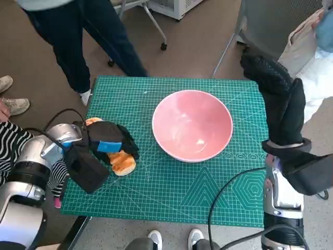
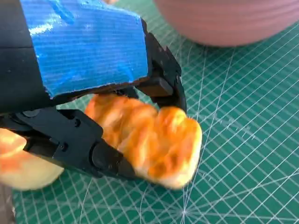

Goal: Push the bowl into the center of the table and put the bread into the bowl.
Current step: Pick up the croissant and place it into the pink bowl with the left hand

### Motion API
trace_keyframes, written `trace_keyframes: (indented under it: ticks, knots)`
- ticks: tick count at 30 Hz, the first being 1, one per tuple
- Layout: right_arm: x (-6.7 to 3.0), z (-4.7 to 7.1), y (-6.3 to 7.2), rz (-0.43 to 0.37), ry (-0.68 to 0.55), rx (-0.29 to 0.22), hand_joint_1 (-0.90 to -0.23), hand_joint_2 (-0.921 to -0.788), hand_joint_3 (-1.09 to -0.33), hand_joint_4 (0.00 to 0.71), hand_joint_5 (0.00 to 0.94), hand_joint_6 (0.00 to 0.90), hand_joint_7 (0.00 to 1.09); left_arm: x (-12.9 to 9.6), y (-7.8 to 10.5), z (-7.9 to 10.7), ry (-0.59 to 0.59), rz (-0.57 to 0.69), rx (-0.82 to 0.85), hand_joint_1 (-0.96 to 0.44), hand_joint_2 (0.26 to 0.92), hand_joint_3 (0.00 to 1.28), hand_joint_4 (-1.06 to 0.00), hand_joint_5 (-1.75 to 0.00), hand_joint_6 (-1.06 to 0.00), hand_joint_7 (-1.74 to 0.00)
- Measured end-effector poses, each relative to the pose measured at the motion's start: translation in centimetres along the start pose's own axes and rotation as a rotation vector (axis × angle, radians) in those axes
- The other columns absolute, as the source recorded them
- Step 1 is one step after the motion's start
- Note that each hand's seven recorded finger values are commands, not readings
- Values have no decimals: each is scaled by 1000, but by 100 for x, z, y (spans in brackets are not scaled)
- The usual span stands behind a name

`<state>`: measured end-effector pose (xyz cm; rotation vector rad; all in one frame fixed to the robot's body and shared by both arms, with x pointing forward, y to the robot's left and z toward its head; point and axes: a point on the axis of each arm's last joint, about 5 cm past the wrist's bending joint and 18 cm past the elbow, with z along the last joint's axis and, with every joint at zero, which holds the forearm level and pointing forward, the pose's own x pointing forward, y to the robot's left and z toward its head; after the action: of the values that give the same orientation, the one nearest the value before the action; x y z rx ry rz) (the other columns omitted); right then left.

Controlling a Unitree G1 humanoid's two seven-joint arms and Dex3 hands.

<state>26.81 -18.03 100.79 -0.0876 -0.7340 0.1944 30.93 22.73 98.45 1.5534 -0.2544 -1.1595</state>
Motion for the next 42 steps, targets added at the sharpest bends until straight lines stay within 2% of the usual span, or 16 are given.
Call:
trace_keyframes:
  ticks: [4,8,19,26,30,35,42]
  knots:
    - [-10,-7,-4,-1,10,1,-756,-921,-708,223,11,80,555,-52,65,-4,-13,23,-15,0,919,26,-725,-1034,-699,-1179]
    - [-11,-9,-5,-2,14,2,-757,-921,-707,225,11,80,555,-138,203,8,-46,97,-37,1,920,27,-723,-1021,-697,-1198]
    - [-17,-6,-26,-12,6,8,-755,-921,-704,211,2,74,547,-438,709,117,-132,354,-83,1,920,47,-670,-1067,-702,-1202]
    - [-20,-5,-35,-16,0,15,-751,-921,-704,210,1,78,544,-545,1009,234,-173,499,-84,1,919,51,-662,-1099,-697,-1186]
    - [-21,-4,-36,-17,-2,16,-751,-921,-704,210,1,79,543,-485,1153,338,-235,590,-65,1,919,50,-675,-1105,-685,-1182]
    - [-23,-5,-33,-16,-3,16,-753,-921,-704,210,1,80,541,-284,1260,471,-319,663,-58,1,916,40,-699,-1087,-697,-1162]
    - [-36,-11,-24,-14,-4,15,-750,-921,-705,211,1,84,540,53,1374,596,-361,630,-51,1,913,22,-722,-1045,-729,-1140]
